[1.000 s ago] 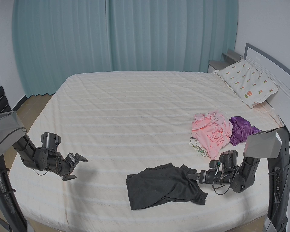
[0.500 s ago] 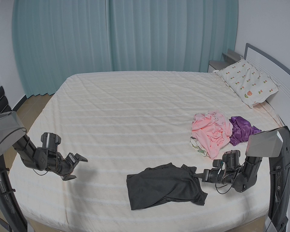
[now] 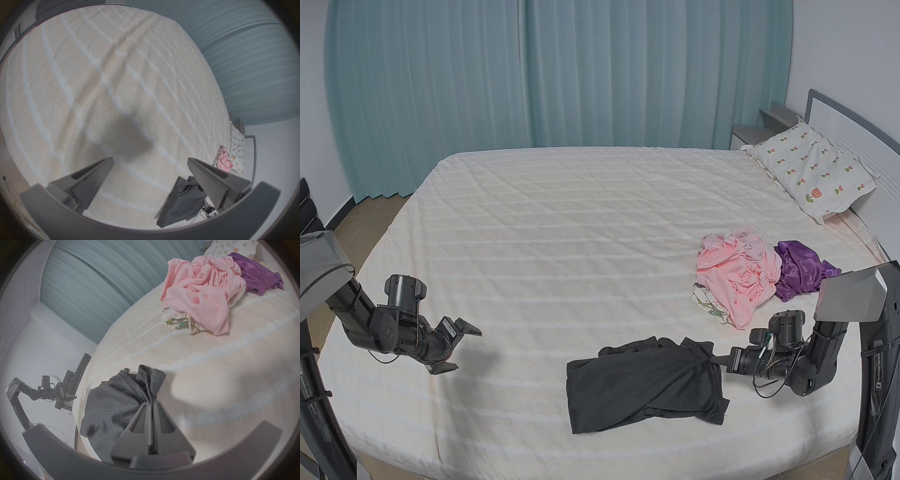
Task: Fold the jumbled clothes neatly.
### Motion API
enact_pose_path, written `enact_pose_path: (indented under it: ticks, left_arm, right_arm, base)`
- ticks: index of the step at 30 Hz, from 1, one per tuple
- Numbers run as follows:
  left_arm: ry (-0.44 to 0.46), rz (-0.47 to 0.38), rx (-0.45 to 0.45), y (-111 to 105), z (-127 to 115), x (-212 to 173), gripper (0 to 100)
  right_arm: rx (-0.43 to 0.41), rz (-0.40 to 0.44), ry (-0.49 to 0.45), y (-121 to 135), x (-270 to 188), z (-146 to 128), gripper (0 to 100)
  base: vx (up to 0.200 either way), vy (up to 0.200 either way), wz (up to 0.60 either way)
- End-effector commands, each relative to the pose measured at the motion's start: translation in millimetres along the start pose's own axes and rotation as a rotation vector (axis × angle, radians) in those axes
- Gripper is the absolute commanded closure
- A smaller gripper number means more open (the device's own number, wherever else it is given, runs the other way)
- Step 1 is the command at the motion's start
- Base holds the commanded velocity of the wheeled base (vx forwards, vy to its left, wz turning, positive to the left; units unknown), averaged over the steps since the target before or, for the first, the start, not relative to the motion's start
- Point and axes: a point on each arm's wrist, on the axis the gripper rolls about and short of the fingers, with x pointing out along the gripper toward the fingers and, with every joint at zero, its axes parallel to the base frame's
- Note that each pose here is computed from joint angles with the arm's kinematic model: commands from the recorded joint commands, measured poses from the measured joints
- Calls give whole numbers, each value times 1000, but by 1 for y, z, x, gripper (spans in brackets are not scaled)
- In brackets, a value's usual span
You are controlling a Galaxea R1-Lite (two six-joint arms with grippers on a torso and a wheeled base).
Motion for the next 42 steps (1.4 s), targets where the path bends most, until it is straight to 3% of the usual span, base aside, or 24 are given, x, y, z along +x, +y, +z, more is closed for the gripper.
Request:
enact_pose_path:
  ticks: [1, 6, 7, 17, 22, 23, 29, 30, 35, 37, 42]
  left_arm:
    - [0, 1, -1, 0, 0, 0, 0]
    - [0, 1, -1, 0, 0, 0, 0]
    - [0, 1, -1, 0, 0, 0, 0]
    - [2, 3, -1, 1, -1, 0, 0]
    - [7, 2, 8, -1, -3, 1, 0]
    - [2, 7, 9, -1, -3, 1, 0]
    - [0, 10, 9, 0, -3, 2, 0]
    - [0, 10, 9, 0, -3, 2, 0]
    - [0, 10, 7, 0, -3, 2, 0]
    - [0, 10, 7, 0, -3, 2, 0]
    - [0, 10, 7, 0, -3, 2, 0]
  right_arm:
    - [-1, 0, -21, -4, 4, 5, 100]
    - [0, 0, -16, -5, 6, 4, 100]
    - [1, -1, -17, -6, 6, 4, 0]
    - [-1, 33, -97, 0, -1, 17, 0]
    - [-27, 83, -113, 17, 1, 12, 0]
    - [-56, 107, -97, 33, 9, 6, 0]
    - [-114, 131, -140, 56, 14, 2, 0]
    - [-143, 170, -164, 68, 15, 2, 0]
    - [-183, 247, -150, 96, 24, -4, 0]
    - [-198, 278, -101, 112, 34, -14, 0]
    - [-189, 263, -29, 113, 50, -26, 0]
  base:
    - [0, 0, 0]
    - [0, 0, 0]
    - [0, 0, 0]
    - [0, 0, 0]
    - [0, 0, 0]
    - [0, 0, 0]
    - [0, 0, 0]
    - [0, 0, 0]
    - [0, 0, 0]
    - [0, 0, 0]
    - [0, 0, 0]
